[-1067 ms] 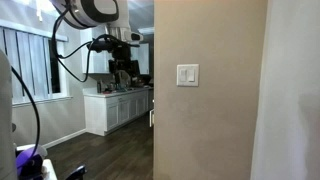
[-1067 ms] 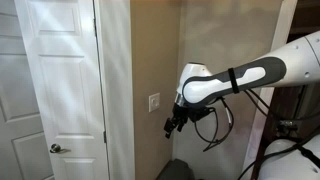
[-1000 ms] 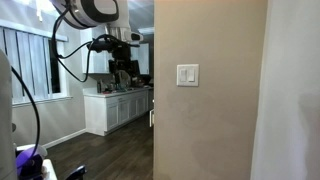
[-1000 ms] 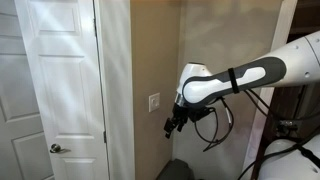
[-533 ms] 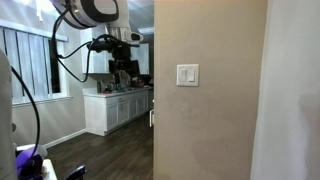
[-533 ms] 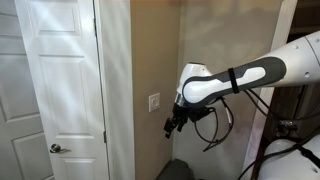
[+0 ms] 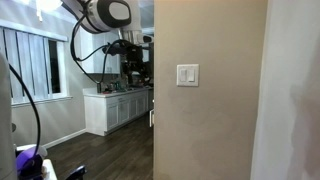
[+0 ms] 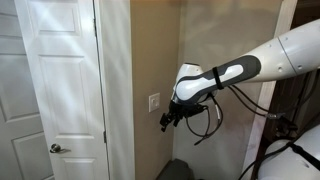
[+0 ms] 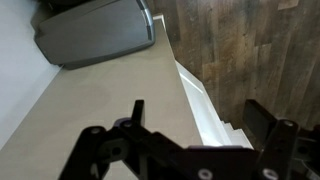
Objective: Turn off the light
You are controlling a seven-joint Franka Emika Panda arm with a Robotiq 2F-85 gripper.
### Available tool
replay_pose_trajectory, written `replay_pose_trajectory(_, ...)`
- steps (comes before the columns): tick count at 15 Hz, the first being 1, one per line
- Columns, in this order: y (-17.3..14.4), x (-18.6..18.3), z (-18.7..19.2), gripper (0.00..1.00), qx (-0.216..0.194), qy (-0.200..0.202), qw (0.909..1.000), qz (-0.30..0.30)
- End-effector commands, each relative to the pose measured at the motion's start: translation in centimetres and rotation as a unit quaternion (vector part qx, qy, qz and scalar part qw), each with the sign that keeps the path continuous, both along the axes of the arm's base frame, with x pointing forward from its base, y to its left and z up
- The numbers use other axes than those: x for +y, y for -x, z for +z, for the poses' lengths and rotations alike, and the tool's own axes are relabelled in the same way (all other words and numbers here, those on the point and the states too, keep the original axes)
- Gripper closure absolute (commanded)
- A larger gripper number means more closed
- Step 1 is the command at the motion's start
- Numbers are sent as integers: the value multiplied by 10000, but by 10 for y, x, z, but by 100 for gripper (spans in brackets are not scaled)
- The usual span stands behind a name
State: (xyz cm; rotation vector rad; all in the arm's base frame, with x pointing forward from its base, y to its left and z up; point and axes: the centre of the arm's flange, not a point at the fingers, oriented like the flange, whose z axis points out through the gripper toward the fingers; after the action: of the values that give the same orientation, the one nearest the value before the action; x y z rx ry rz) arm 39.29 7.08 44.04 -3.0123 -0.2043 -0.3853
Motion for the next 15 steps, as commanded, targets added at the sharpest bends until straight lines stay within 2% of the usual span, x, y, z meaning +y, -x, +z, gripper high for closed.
replay_pose_trajectory(1, -48, -8, -6, 27, -432, 56, 9990, -17)
replay_pose_trajectory(4, -63, -9, -6, 47, -980, 126, 9950, -115)
replay_pose_trajectory(6, -70, -8, -3, 59, -1345, 325, 9903, -116)
replay_pose_trajectory(12, -90, -15, -5, 97, -2073, 800, 9747, -249)
replay_pose_trajectory(15, -101, -18, 0, 100, -2463, 847, 9645, -432)
